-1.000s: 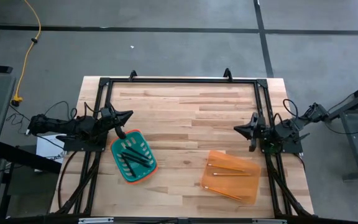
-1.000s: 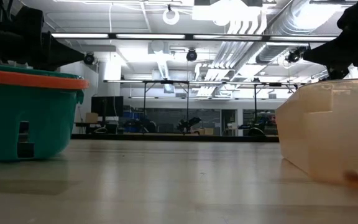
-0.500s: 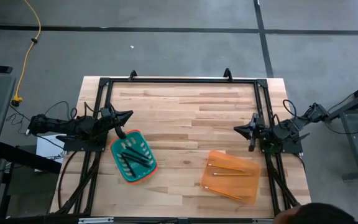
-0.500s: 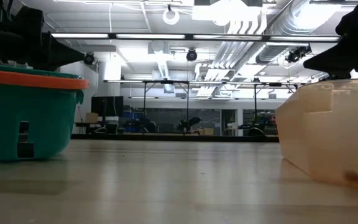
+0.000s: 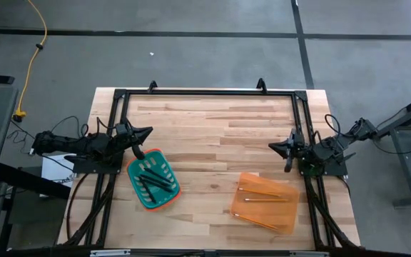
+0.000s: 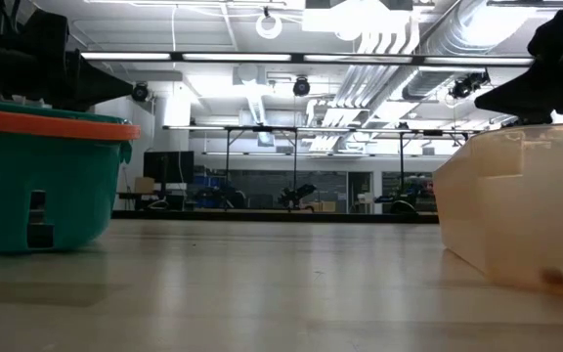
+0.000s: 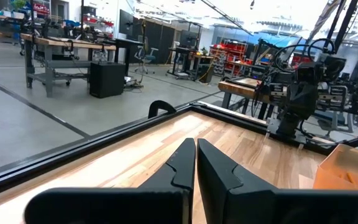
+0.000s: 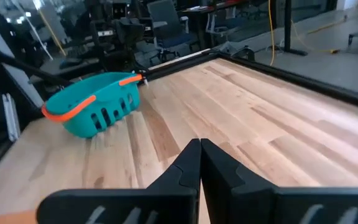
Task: Sort pens & pencils
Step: Return to Home Position
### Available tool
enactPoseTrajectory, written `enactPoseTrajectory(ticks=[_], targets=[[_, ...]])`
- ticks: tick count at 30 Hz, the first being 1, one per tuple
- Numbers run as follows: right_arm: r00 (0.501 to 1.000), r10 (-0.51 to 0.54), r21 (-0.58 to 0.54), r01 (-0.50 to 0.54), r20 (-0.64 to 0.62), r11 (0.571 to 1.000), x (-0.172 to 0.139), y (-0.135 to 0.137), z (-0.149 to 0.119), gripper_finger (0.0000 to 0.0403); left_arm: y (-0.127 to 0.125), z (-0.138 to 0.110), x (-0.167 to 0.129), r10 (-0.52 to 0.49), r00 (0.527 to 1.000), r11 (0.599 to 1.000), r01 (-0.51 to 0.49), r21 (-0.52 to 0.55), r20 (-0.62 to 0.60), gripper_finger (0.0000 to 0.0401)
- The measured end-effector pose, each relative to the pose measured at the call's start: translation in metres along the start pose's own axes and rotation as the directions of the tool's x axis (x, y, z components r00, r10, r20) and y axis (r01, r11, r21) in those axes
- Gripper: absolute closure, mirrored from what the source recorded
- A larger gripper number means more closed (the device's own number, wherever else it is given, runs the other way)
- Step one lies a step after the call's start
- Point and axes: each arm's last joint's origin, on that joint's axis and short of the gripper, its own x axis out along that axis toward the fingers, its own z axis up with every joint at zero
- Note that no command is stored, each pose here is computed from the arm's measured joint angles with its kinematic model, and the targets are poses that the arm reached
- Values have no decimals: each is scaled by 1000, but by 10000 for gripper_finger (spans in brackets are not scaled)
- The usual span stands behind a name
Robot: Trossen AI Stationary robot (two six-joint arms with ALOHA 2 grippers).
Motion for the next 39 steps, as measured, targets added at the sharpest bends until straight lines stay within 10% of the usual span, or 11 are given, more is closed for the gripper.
enactPoseTrajectory(ticks=[15,39], targets=[[996,85,235,-73,-42,969,0,2,-2,402,0,0,0,0,1000,1000,0,0,0,396],[995,87,-80,-90,-43,993,0,2,-2,402,0,0,0,0,1000,1000,0,0,0,396]])
